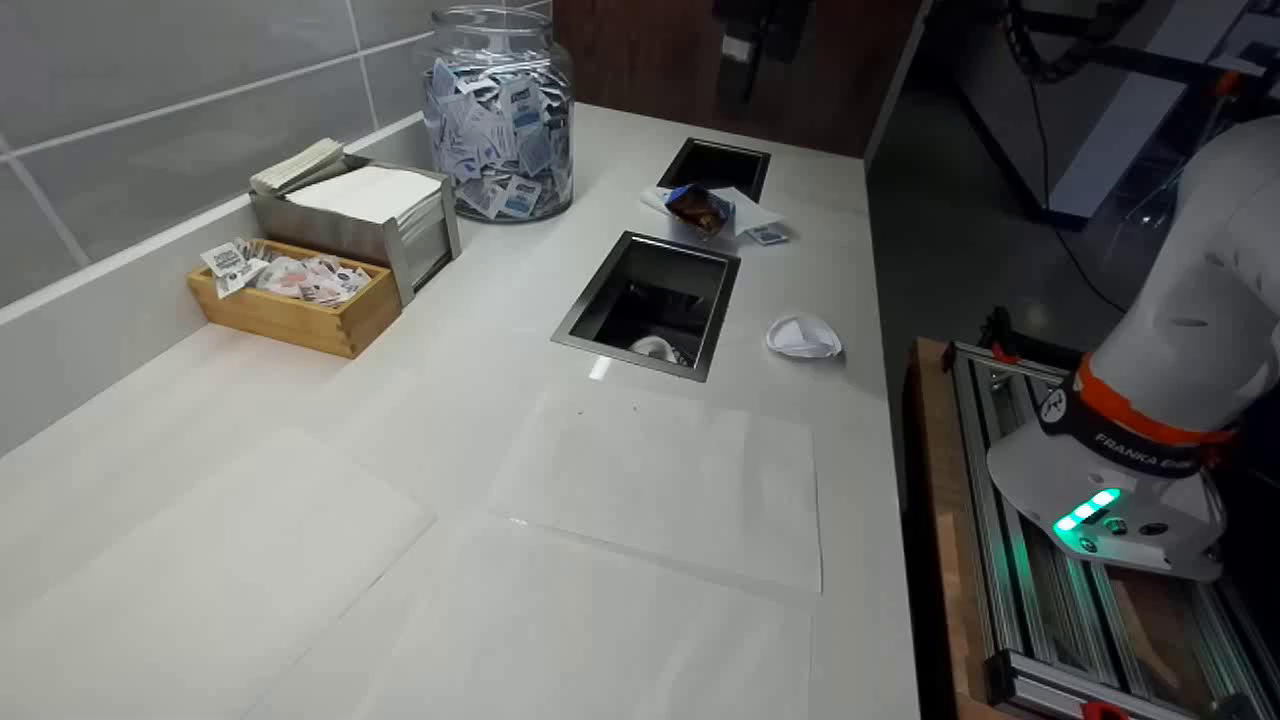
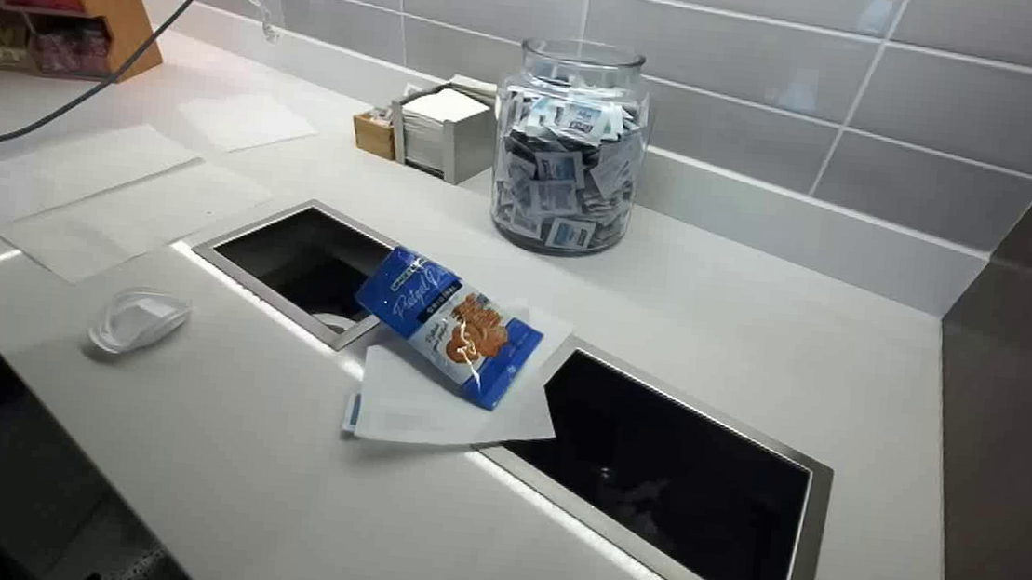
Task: Pour the contents in the blue packet into the trash chute on the left
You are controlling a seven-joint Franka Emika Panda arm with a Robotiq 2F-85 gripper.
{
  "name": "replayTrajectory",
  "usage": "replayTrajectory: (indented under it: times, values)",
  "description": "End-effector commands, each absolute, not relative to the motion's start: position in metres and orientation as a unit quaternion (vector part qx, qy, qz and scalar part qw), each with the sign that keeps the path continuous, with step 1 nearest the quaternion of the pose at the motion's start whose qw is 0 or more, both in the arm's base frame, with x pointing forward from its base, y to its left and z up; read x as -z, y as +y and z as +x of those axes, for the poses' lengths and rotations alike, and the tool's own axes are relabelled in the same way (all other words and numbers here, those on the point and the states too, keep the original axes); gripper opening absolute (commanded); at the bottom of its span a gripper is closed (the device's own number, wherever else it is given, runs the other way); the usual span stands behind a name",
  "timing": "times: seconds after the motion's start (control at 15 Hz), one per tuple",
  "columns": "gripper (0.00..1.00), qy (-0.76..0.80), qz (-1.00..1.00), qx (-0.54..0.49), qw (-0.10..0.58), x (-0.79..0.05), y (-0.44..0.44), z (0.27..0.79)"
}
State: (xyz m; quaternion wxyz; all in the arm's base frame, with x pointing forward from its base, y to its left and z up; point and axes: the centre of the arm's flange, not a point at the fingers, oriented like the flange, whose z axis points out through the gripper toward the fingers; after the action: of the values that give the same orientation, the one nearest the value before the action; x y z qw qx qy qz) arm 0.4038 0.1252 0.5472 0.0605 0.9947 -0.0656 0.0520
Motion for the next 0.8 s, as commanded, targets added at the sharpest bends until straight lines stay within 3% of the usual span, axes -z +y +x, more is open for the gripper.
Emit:
replayTrajectory:
  times: [0.0,0.6,0.73]
  values:
    - [1.00,-0.066,0.995,-0.052,0.060,-0.547,0.125,0.404]
    - [1.00,-0.066,0.995,-0.052,0.060,-0.547,0.125,0.404]
    - [1.00,-0.136,0.988,-0.062,0.027,-0.545,0.094,0.408]
